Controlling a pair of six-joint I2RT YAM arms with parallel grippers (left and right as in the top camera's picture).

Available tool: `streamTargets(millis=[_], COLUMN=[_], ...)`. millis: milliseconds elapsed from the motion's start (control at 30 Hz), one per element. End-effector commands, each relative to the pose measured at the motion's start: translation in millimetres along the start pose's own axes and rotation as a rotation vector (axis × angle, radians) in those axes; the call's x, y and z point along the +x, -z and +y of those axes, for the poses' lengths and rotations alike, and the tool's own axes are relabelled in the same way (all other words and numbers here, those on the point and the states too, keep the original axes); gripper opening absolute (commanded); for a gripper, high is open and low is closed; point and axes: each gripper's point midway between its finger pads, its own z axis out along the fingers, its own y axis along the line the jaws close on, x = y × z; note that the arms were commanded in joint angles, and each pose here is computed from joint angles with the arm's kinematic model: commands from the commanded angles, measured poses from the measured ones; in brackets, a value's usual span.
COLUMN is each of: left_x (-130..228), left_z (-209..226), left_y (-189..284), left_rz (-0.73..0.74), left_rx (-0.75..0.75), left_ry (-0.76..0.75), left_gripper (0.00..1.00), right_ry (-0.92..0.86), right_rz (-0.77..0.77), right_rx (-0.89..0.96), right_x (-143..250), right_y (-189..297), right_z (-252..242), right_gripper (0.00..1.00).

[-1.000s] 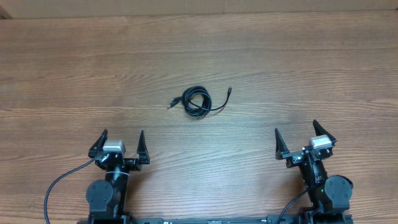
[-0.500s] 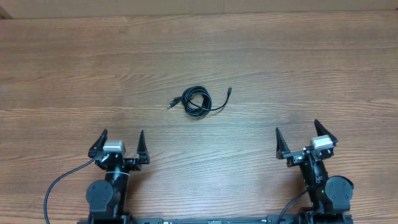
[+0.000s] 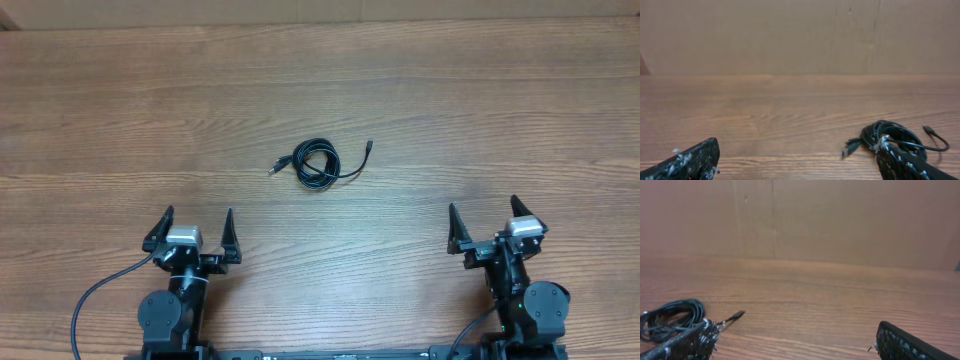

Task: Untangle cables

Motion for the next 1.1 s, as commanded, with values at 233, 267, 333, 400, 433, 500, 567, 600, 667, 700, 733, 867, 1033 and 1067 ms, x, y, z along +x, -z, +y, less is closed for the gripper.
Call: streamTargets(millis=[233, 267, 333, 400, 433, 500, 567, 600, 667, 700, 733, 867, 1033, 1067], left_x=[-1.8, -1.3, 0.5, 0.6, 0.5, 0.6, 0.6, -0.2, -1.8, -2.9, -3.7, -10.9, -21.6, -23.5], left_z=[-3.1, -3.2, -3.2, -3.1, -3.1, -3.6, -6.1, -8.7, -12.7, -15.2, -16.0, -18.5, -26.5, -28.0], left_y=[4.3, 4.9, 5.7, 5.2, 4.3, 1.4, -3.4, -6.4, -12.7, -17.2, -20.6, -37.1, -39.8, -39.2], left_rz=[0.058, 0.077, 0.122, 0.162, 0.184, 0.23, 0.279, 0.306, 0.361, 0.398, 0.427, 0.6, 0.809, 0.845], left_rx=[0.015, 0.014, 0.011, 0.009, 0.008, 0.01, 0.023, 0.038, 0.061, 0.075, 0.079, 0.088, 0.117, 0.122], left_ry=[0.057, 0.059, 0.063, 0.066, 0.068, 0.072, 0.079, 0.084, 0.094, 0.101, 0.106, 0.134, 0.181, 0.189], left_gripper=[1.0, 1.0, 1.0, 1.0, 1.0, 1.0, 1.0, 1.0, 1.0, 1.0, 1.0, 1.0, 1.0, 1.0], right_ry=[-0.017, -0.023, -0.067, -0.111, -0.132, -0.168, -0.189, -0.191, -0.195, -0.2, -0.201, -0.218, -0.264, -0.277], right_rz=[0.069, 0.095, 0.137, 0.172, 0.189, 0.239, 0.292, 0.322, 0.388, 0.436, 0.462, 0.616, 0.691, 0.699], right_rx=[0.041, 0.041, 0.047, 0.05, 0.053, 0.058, 0.064, 0.065, 0.066, 0.061, 0.059, 0.05, -0.061, -0.096], right_x=[-23.8, -21.2, -18.9, -18.5, -18.6, -17.3, -14.6, -12.5, -8.0, -5.0, -3.3, 3.6, -4.1, -5.5], right_y=[7.9, 7.2, 5.3, 2.6, 0.6, -4.6, -9.6, -11.7, -16.5, -20.2, -22.4, -34.1, -52.8, -55.8], right_z=[-6.3, -6.3, -7.1, -7.2, -7.4, -7.8, -8.1, -8.2, -7.9, -6.8, -6.5, -3.9, 14.8, 20.6], right_gripper=[1.0, 1.0, 1.0, 1.0, 1.0, 1.0, 1.0, 1.0, 1.0, 1.0, 1.0, 1.0, 1.0, 1.0])
